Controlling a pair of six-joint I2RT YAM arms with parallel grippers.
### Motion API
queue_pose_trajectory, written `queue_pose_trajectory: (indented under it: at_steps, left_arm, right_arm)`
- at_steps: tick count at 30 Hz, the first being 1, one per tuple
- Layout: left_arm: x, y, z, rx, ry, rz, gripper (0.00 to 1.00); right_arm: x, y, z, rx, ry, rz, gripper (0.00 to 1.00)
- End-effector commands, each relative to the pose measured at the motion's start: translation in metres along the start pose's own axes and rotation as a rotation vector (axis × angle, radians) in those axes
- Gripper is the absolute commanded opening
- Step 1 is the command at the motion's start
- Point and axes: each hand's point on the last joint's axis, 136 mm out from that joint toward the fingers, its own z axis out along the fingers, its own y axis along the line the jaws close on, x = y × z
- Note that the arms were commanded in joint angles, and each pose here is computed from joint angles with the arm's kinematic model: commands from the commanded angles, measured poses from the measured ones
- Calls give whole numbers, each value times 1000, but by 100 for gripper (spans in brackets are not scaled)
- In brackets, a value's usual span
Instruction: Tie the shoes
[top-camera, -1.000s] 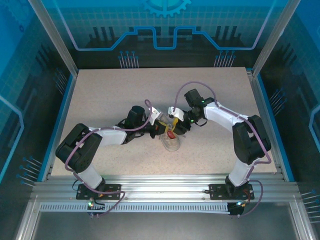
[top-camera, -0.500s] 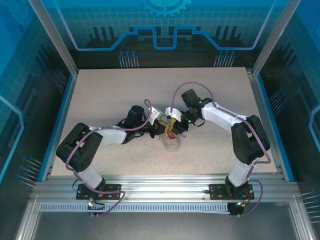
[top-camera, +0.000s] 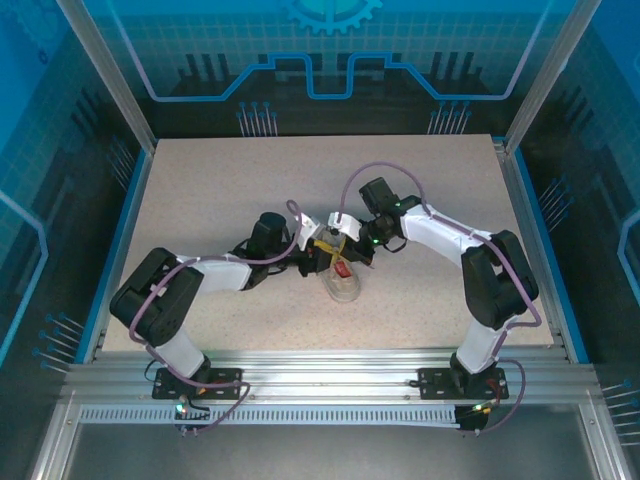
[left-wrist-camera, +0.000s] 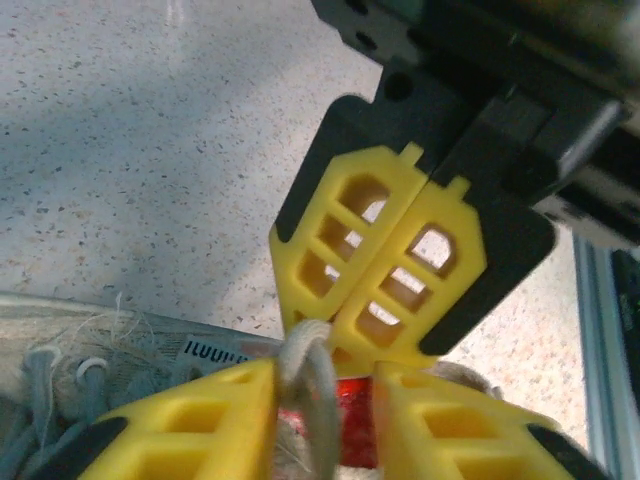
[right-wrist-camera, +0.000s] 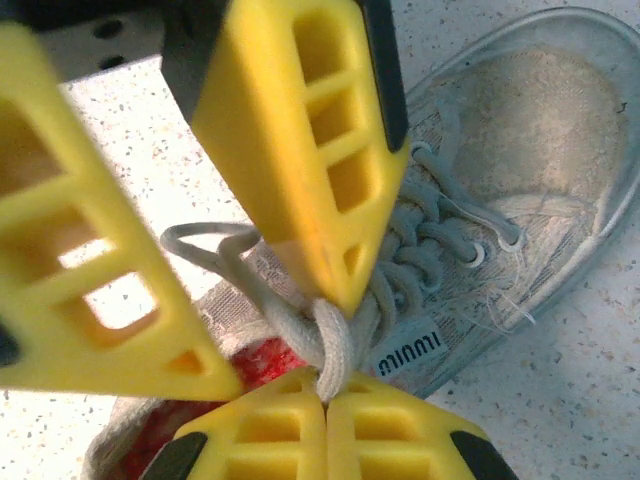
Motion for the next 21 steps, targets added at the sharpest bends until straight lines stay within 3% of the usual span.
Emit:
queue_pose_trajectory:
  at_steps: [1, 4, 13, 21]
  left_arm:
    - [-21, -12, -15, 2, -85, 167, 40]
    - [-23, -16, -24, -27, -97, 263, 46]
    - [-10, -17, -23, -78, -60, 494, 50]
    - [-9, -7, -3, -91, -52, 549, 55]
  right_arm:
    - [-2, 2, -3, 50, -1, -4, 0]
    - [0, 3, -3, 57, 5, 0, 0]
    - [-5, 4, -9, 75, -30, -11, 0]
    - [-4, 8, -11, 58, -36, -13, 0]
